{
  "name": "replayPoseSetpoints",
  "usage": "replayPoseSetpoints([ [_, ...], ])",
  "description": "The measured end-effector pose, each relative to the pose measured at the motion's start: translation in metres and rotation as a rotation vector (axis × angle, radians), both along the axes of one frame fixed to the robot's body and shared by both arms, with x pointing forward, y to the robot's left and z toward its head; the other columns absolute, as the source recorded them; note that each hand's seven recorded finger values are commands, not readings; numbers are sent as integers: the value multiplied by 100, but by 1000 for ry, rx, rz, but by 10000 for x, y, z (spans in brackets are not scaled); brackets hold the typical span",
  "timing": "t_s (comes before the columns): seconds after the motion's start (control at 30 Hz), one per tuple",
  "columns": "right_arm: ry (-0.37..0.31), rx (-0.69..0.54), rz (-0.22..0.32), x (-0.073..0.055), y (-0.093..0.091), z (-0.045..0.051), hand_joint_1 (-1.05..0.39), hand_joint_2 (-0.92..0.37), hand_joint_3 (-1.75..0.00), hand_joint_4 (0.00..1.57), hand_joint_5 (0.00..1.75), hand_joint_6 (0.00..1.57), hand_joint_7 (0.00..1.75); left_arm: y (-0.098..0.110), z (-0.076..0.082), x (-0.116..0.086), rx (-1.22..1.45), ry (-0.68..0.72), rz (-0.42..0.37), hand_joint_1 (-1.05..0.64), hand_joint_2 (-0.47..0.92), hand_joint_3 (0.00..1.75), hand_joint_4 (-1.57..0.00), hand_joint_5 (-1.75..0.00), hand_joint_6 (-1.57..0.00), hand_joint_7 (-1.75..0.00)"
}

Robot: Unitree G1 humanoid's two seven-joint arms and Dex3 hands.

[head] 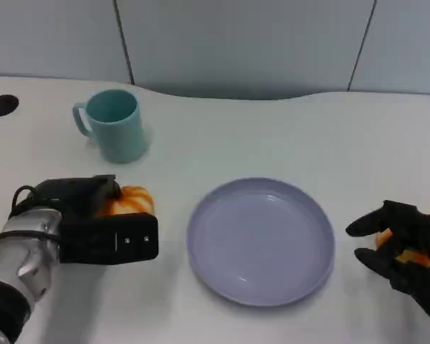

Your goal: Grasp the bread from the table and place it into the plate.

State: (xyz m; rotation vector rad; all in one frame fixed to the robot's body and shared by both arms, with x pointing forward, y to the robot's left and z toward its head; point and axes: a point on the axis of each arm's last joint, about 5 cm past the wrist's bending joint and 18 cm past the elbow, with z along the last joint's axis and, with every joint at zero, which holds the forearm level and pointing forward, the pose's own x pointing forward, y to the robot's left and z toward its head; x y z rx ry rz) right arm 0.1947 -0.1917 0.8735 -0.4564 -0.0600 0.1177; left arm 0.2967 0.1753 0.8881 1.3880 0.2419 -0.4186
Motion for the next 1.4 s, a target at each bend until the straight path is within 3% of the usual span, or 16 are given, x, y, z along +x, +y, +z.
replayPoseSetpoints([
  [0.5, 0, 0, -1, 0, -1, 0, -28, -92, -23, 72, 127, 68, 93, -1, -11, 3, -4, 5, -1, -15, 85, 1, -36, -155, -22, -120],
  [0.53, 0, 0, -1, 0, -1, 0, -28, -92, -23, 72, 127, 68, 93, -1, -11, 3, -4, 5, -1, -17, 86, 1, -51, -167, -28, -152],
  [0.57, 0, 0, 0, 0, -1, 0, -28, -92, -24, 71, 127, 68, 93, 0, -14, 3, -5, 1, 1, -17, 87, 1, -57, -171, -30, -163],
  [0.6, 0, 0, -1, 0, -1, 0, -28, -92, -24, 72, 128, 67, 93, -1, -20, 3, -7, -7, 4, -21, 89, 3, -64, -173, -42, -170],
  [0.67, -1, 1, 0, 0, -1, 1, -28, -92, -24, 70, 127, 67, 93, 8, -47, -6, -35, -43, 4, -18, 91, 5, -69, -174, -50, -173],
  [0.77, -2, 0, 0, 1, -2, 1, -27, -92, -24, 72, 128, 67, 93, 44, -72, -32, -165, -73, 8, -14, 92, 5, -68, -175, -48, -174],
  [0.87, -4, 0, 3, 10, 3, 5, -28, -92, -23, 71, 129, 67, 94, 71, 25, -34, -306, -124, 6, -19, 91, 4, -82, -175, -62, -175],
  [1.07, 2, 6, -2, 49, 6, 2, -27, -92, -23, 69, 132, 66, 95, 131, 508, -34, -515, -318, -136, -18, 88, 3, -87, -175, -65, -175],
  [1.4, 22, -4, -4, 83, -33, -51, -28, -92, -23, 69, 130, 66, 96, 38, 520, -42, -543, -328, -180, -19, 87, 2, -86, -175, -65, -175],
])
